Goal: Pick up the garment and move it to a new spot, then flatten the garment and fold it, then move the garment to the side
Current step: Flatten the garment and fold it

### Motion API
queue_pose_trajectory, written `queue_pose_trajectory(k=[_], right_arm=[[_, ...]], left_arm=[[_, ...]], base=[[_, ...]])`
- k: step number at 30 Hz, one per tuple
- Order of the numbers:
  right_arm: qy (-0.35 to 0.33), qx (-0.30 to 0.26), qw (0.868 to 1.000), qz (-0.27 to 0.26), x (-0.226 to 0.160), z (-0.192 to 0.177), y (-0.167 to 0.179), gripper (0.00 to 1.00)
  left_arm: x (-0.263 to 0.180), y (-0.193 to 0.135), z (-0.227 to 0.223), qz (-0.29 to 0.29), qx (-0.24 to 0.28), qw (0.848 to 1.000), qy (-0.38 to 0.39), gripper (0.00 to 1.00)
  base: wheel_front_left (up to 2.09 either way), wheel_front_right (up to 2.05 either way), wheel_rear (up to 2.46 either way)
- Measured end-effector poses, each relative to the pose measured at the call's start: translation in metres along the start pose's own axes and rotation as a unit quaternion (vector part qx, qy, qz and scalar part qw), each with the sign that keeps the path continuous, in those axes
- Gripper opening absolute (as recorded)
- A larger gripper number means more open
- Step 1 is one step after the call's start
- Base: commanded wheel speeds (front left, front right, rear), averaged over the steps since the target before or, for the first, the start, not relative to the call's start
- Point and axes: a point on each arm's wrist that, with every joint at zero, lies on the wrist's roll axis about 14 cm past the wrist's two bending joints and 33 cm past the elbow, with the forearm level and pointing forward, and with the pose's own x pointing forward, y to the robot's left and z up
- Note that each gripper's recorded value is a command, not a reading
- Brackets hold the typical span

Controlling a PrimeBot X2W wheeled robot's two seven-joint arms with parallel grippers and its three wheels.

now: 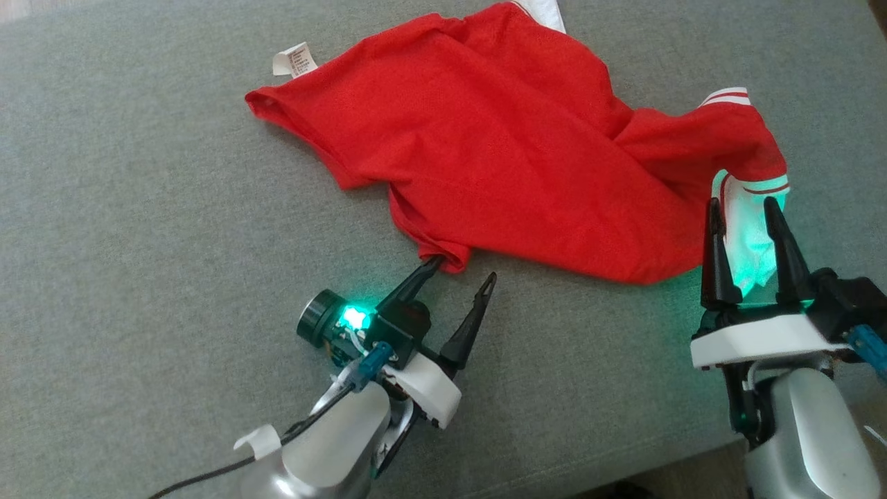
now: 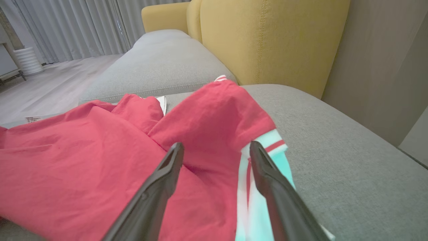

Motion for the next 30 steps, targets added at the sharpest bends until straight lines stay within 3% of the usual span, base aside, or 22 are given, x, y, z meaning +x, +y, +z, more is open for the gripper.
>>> queue_pose_trajectory(k=[10,11,13,14,23,30], right_arm=[[0.013,0.005,1.0,0.0,-0.001,-0.009,0.0,1.0],[0.013,0.007,1.0,-0.001,-0.001,-0.009,0.0,1.0],[0.013,0.008,1.0,-0.002,-0.001,-0.008,-0.001,1.0],[0.013,0.008,1.0,-0.002,-0.001,-0.008,-0.001,1.0],[0.013,0.019,1.0,0.007,-0.001,-0.01,0.007,1.0],[0.024,0.029,0.997,0.066,-0.003,-0.018,0.049,1.0]], left_arm=[[0.003,0.008,0.0,0.017,0.009,1.0,-0.001,1.0],[0.004,0.008,-0.001,0.017,0.01,1.0,0.001,0.84],[0.004,0.008,-0.002,0.017,0.009,1.0,0.002,0.4],[0.004,0.008,-0.002,0.017,0.009,1.0,0.003,0.02],[-0.012,0.007,0.037,0.029,0.011,0.998,-0.053,0.0],[-0.063,0.007,0.037,0.087,-0.027,0.993,-0.069,0.0]], base=[[0.0,0.0,0.0],[0.0,0.0,0.0],[0.0,0.0,0.0],[0.0,0.0,0.0],[0.0,0.0,0.0],[0.0,0.0,0.0]])
